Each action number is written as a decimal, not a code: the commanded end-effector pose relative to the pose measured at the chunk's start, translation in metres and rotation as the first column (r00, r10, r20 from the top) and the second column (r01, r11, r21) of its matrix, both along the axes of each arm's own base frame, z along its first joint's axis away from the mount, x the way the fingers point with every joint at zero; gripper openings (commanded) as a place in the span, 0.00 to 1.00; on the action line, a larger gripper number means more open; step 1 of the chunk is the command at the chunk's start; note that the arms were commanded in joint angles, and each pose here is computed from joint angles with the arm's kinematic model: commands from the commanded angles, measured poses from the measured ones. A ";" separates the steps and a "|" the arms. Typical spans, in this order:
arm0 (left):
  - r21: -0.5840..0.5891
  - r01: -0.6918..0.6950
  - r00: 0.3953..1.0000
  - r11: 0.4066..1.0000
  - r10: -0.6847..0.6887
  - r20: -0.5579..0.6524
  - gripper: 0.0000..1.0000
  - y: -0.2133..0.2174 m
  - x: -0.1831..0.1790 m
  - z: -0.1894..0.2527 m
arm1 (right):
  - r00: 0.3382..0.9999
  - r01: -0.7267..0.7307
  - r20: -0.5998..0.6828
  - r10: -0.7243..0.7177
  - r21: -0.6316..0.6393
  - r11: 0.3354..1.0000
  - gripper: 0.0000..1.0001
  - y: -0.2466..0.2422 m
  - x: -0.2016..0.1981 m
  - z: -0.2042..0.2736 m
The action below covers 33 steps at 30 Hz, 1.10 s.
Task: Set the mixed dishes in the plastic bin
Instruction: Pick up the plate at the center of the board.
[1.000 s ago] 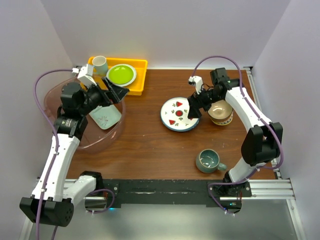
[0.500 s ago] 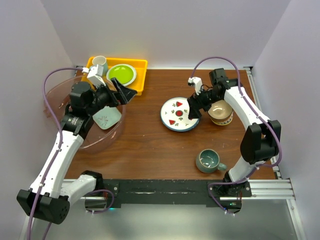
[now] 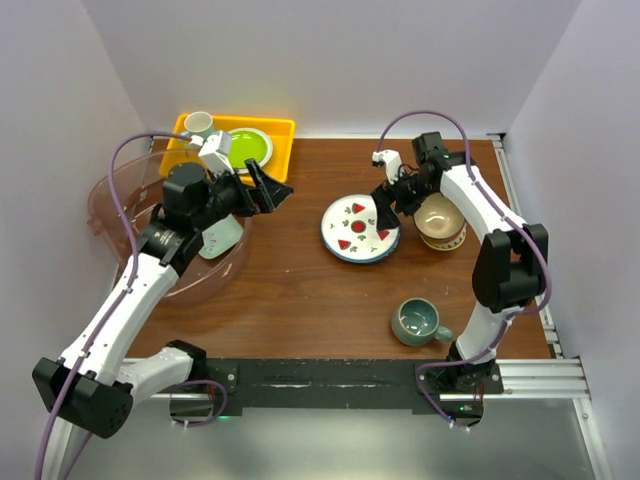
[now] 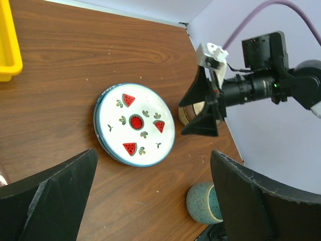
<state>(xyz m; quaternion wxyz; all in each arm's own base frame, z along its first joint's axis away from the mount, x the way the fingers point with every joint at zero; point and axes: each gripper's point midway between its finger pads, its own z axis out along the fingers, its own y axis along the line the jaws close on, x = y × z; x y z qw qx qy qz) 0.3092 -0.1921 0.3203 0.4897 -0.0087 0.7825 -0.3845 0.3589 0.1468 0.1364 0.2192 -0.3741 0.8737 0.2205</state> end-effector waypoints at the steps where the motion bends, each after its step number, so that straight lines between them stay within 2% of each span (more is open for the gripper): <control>1: -0.026 -0.001 0.998 1.000 0.003 0.064 1.00 -0.009 0.003 0.023 | 0.993 0.069 0.096 -0.064 -0.050 0.996 0.90 -0.004 0.042 0.006; 7: -0.015 -0.002 0.999 1.000 0.003 0.036 1.00 -0.014 0.003 0.010 | 0.987 0.129 0.107 -0.121 -0.081 0.988 0.82 -0.004 0.074 -0.009; 14: -0.002 -0.002 1.000 1.000 0.002 0.006 1.00 -0.016 0.004 -0.005 | 0.987 0.155 0.059 -0.149 -0.105 0.982 0.63 -0.004 0.090 -0.037; 21: 0.003 0.000 1.000 1.000 0.000 -0.011 1.00 -0.018 0.007 -0.013 | 0.987 0.158 0.036 -0.155 -0.108 0.982 0.39 -0.002 0.093 -0.049; 29: 0.007 0.004 1.000 1.000 -0.004 -0.025 1.00 -0.019 0.007 -0.020 | 0.987 0.161 0.050 -0.156 -0.129 0.979 0.01 -0.006 0.094 -0.050; 33: 0.009 0.005 0.999 1.000 -0.005 -0.036 1.00 -0.020 0.007 -0.026 | 0.979 0.177 0.121 -0.163 -0.113 0.978 0.00 -0.011 0.103 -0.026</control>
